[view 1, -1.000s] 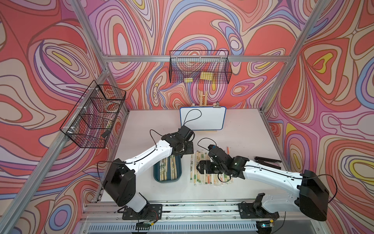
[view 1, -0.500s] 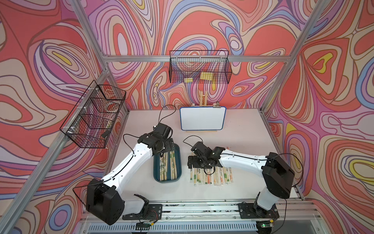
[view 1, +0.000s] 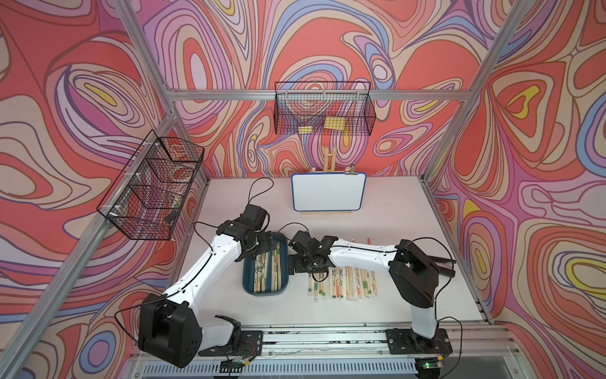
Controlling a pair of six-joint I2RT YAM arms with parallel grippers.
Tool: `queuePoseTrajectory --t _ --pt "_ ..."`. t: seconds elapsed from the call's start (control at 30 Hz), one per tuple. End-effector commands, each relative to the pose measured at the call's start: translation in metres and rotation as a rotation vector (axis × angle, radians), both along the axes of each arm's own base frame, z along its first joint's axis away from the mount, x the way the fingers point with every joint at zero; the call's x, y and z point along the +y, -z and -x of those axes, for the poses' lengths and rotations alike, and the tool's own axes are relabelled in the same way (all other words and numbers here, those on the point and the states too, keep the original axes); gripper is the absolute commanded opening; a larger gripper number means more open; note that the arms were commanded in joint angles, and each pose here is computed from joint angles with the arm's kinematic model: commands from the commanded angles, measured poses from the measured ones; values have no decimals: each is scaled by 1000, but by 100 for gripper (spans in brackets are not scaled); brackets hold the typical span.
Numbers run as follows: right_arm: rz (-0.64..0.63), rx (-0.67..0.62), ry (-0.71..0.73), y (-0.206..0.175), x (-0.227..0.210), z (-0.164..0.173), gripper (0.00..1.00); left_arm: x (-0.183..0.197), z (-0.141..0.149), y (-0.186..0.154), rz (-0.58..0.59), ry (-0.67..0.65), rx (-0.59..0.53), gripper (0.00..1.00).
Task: Take the paired disposable chopsticks out of the storage box
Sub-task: Move the storage box to the center of the board, then pick up the paired disposable chopsticks from the storage box.
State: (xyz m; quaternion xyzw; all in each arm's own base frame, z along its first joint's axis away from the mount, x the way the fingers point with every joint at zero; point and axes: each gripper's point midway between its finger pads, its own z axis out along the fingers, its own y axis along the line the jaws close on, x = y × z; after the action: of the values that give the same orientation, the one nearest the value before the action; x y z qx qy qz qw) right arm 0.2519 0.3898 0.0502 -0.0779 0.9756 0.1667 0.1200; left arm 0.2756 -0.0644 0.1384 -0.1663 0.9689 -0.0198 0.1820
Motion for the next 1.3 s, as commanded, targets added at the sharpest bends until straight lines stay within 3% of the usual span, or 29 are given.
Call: queuePoseTrajectory --t 0.0,0.17,0.37,0.47,0.6,0.73,0.9,1.27 --pt "-50 9 -13 -4 21 -3 98 3 12 4 -6 12 29 100" --pt "-65 8 -11 -6 24 -4 98 3 15 13 1 3 47 100" --pt "-55 -32 19 -21 -9 8 98 2 18 28 7 -12 81 95" --pt "-81 -55 31 -33 -24 15 98 -2 17 38 21 -12 100 77" --pt "-199 -104 23 -65 -30 24 98 -5 15 49 34 -13 124 45" --pt "-308 -125 -3 -86 -27 31 98 -7 13 62 28 -18 157 32" --pt "-371 -148 -23 -102 -22 33 98 -10 10 80 29 -14 193 29" --pt "-351 -145 -16 -95 -28 35 98 -16 4 102 31 6 238 31"
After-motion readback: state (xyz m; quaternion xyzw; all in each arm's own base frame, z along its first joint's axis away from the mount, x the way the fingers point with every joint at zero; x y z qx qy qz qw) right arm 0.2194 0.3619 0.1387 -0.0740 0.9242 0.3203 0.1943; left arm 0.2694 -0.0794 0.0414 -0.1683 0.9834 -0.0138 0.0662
